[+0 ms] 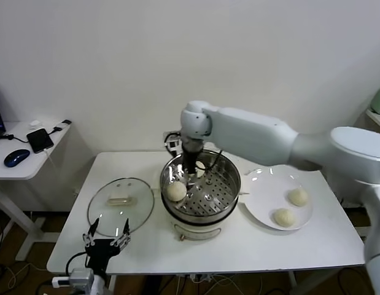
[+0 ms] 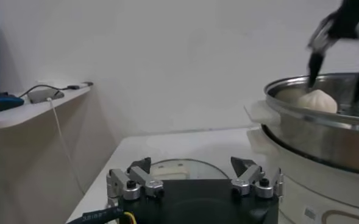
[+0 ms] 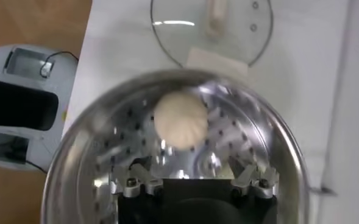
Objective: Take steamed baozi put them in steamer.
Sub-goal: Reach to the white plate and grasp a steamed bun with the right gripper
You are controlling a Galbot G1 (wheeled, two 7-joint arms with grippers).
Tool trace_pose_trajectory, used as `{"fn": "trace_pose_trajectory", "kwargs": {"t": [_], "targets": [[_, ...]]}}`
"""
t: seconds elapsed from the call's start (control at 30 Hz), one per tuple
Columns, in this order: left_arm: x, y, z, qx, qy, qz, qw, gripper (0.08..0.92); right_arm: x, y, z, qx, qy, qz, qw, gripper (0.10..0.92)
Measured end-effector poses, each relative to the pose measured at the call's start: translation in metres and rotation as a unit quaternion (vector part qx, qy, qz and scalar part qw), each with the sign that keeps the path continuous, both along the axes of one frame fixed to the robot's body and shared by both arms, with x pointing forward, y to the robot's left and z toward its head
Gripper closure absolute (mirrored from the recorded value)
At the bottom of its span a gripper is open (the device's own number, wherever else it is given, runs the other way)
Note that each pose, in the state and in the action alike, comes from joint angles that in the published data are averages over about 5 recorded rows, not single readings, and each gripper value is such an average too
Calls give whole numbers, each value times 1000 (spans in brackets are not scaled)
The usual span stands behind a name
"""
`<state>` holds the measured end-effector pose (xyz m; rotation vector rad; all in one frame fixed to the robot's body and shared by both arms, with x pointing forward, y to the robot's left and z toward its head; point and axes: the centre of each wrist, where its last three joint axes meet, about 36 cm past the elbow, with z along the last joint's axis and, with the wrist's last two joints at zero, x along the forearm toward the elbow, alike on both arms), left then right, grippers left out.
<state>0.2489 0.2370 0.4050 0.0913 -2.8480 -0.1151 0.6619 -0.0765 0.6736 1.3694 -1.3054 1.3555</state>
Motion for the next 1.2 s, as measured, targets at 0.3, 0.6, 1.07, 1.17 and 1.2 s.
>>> {"fn": "trace_pose_trajectory", "kwargs": {"t": [0.3,0.6,1.07,1.17,1.2], "targets": [[0,0,5,-16,0,-2,1000,177,-12,-149,21,4,-4,-30,1000,200],[-9,-4,4,-24,12,-8,1000,177,-24,-243,-39,2,5,-30,1000,200],[-16,-8,-1,-20,32,-10,999,177,-28,-302,-141,-18,37,-44,998,200],[-16,-7,-3,-18,35,-9,999,177,-29,-308,-156,-21,44,-47,998,199],[-16,-7,-3,-18,36,-9,999,177,-29,-309,-160,-21,46,-47,998,200]]}}
